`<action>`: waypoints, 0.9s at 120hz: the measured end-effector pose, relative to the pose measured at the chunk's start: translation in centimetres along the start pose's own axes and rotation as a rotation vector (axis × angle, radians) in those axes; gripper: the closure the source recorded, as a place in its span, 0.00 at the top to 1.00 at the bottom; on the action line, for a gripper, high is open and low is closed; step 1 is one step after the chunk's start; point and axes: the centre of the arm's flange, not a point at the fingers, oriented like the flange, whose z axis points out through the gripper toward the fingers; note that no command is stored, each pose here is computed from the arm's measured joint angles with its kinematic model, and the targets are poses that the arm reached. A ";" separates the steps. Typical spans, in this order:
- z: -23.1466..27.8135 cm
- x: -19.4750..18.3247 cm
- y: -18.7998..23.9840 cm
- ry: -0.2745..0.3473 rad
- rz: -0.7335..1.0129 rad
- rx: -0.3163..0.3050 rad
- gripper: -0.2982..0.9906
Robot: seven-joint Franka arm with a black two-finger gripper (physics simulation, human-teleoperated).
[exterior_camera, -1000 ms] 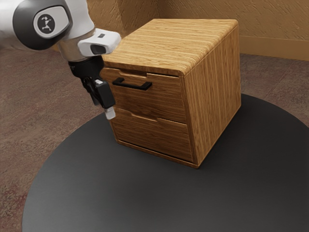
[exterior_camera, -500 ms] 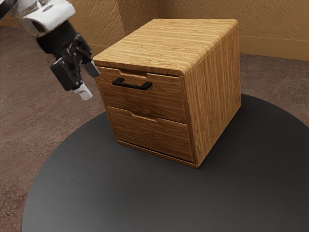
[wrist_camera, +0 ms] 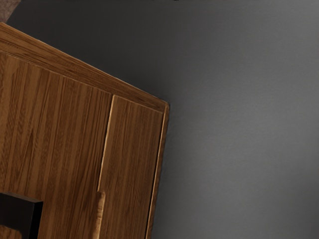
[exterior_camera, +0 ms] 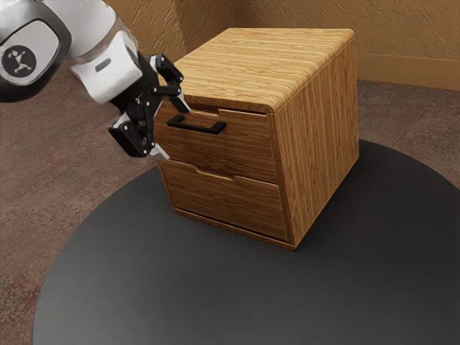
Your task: Pull the drawer handle with one arm to open the drawer
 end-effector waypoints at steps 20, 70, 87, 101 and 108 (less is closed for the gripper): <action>1.5 0.5 -1.5 -0.008 0.045 0.057 0.77; 2.6 0.5 -3.7 -0.028 0.103 0.116 0.77; 4.0 1.0 -3.9 -0.034 0.120 0.100 0.77; 4.8 1.0 -4.2 -0.046 0.122 0.092 0.77; 5.0 0.4 -4.4 -0.055 0.114 0.090 0.77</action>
